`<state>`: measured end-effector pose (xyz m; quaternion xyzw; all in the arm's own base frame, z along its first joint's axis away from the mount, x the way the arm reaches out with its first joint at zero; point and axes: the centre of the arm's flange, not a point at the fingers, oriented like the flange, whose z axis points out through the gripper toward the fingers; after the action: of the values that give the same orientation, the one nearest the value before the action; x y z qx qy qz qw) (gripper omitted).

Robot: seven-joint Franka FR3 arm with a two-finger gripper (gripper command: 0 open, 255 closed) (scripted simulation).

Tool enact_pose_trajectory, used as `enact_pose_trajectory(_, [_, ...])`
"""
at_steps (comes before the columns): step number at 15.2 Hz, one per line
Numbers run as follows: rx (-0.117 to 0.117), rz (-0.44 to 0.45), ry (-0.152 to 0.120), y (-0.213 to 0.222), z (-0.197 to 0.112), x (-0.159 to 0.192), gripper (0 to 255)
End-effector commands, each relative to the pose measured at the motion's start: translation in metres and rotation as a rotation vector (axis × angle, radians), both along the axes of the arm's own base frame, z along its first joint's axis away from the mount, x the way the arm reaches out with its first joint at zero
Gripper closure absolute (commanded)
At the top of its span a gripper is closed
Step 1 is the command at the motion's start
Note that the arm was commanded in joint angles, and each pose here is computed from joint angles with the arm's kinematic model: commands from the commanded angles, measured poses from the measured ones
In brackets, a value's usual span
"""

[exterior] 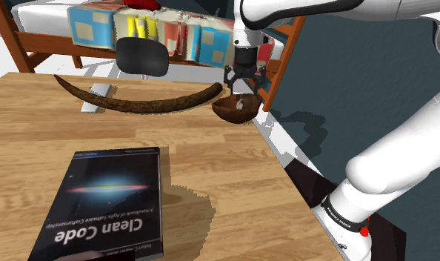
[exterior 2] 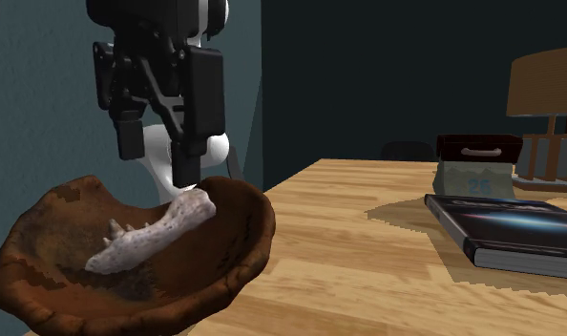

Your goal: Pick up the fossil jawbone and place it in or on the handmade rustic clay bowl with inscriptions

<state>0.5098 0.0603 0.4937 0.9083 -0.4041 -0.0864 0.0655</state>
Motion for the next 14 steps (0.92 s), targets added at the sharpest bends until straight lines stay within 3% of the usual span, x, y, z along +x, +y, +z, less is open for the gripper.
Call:
enact_pose_trajectory(1, [0.000, 0.000, 0.000, 0.000, 0.000, 0.000, 0])
enact_pose_trajectory(2, [0.000, 0.000, 0.000, 0.000, 0.000, 0.000, 0])
enact_pose_trajectory(6, [0.000, 0.000, 0.000, 0.002, 0.049, 0.011, 0])
enact_pose_trajectory(14, [0.000, 0.000, 0.000, 0.002, 0.049, 0.010, 0])
